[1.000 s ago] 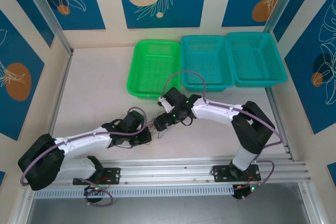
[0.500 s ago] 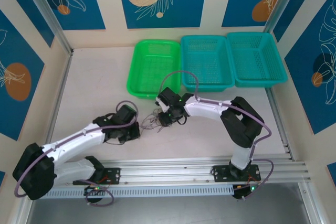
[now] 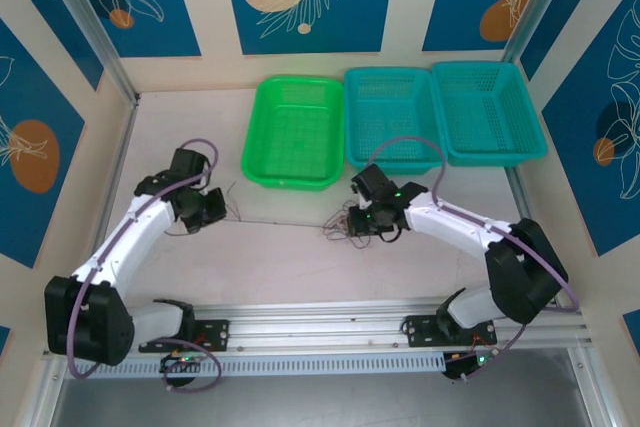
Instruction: Untangle the cables
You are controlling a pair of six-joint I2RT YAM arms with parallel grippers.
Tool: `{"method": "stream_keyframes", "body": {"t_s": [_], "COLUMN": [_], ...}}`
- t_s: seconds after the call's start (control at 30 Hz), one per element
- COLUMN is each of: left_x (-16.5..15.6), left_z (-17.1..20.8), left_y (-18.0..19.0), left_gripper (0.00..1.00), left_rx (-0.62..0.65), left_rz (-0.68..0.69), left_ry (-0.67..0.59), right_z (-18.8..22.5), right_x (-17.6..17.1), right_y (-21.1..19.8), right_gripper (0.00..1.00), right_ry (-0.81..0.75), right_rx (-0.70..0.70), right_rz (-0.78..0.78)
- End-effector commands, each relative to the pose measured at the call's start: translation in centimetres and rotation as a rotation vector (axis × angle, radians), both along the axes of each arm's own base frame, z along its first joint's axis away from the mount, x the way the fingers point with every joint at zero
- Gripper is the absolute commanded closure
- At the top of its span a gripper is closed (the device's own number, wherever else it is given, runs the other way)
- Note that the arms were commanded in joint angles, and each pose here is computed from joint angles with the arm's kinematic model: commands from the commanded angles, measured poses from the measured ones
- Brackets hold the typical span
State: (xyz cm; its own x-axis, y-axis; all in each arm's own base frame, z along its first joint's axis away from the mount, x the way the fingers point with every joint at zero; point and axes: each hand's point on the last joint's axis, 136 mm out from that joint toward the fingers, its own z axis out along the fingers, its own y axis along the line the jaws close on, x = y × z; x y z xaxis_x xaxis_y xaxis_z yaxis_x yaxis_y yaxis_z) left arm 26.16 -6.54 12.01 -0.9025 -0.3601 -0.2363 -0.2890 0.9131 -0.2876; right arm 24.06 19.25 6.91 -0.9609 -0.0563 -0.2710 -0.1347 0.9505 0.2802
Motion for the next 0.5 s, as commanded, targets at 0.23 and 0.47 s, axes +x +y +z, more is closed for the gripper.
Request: {"method": "stream_keyframes", "body": {"t_s": [0.23, 0.47], "left_x": [2.1, 2.3], "left_z": [3.1, 6.3], "left_y": [6.9, 11.3], "left_gripper": [1.0, 1.0], "left_rx": [0.117, 0.185], "left_rz": [0.084, 0.205], "left_ry": [-0.036, -0.08], "right_z": [-2.0, -2.7], "right_x": [-4.0, -6.4], "right_y": [-11.4, -17.0], "right_gripper": [0.78, 0.74], "right_ry": [0.181, 0.243], "right_rx": [-0.159, -0.208], "right_rz": [-0.467, -0.778]}}
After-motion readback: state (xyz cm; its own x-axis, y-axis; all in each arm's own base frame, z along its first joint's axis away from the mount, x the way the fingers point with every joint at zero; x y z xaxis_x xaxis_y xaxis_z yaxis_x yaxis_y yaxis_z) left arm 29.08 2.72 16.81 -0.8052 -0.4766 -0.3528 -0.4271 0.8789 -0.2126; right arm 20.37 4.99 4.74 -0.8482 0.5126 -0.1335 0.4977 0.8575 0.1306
